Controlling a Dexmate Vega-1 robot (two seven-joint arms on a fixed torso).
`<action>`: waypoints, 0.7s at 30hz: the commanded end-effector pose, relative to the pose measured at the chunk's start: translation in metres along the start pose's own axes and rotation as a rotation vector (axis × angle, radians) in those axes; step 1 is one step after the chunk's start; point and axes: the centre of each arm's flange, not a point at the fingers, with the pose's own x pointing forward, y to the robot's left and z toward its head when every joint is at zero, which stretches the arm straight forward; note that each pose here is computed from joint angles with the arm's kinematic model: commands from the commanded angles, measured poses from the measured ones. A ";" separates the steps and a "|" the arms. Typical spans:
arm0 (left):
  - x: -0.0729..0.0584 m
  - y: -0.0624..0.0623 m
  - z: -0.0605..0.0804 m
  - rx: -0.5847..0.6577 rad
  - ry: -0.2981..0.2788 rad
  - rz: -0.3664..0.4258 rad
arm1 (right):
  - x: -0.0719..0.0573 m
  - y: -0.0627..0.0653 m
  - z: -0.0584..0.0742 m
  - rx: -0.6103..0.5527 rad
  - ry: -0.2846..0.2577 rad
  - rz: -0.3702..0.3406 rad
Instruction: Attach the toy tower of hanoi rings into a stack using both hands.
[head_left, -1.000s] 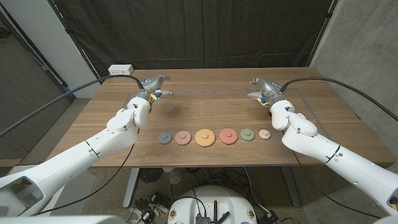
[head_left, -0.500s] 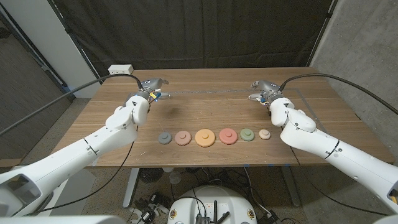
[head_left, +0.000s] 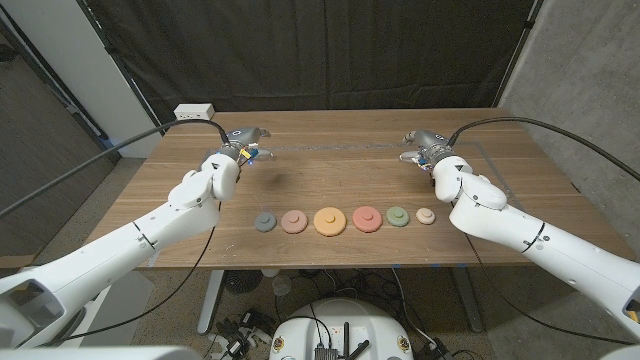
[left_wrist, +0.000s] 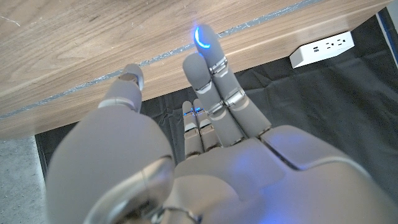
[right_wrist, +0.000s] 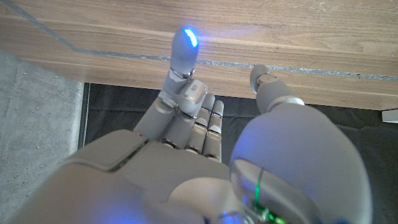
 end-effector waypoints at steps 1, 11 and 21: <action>-0.004 0.000 -0.003 -0.005 0.003 0.005 | -0.006 0.001 0.000 -0.005 -0.022 -0.010; -0.010 -0.006 -0.010 -0.058 -0.022 0.061 | -0.024 0.000 0.006 -0.030 -0.042 -0.012; -0.012 -0.013 -0.016 -0.075 -0.053 0.072 | -0.041 0.005 0.016 -0.031 -0.074 -0.019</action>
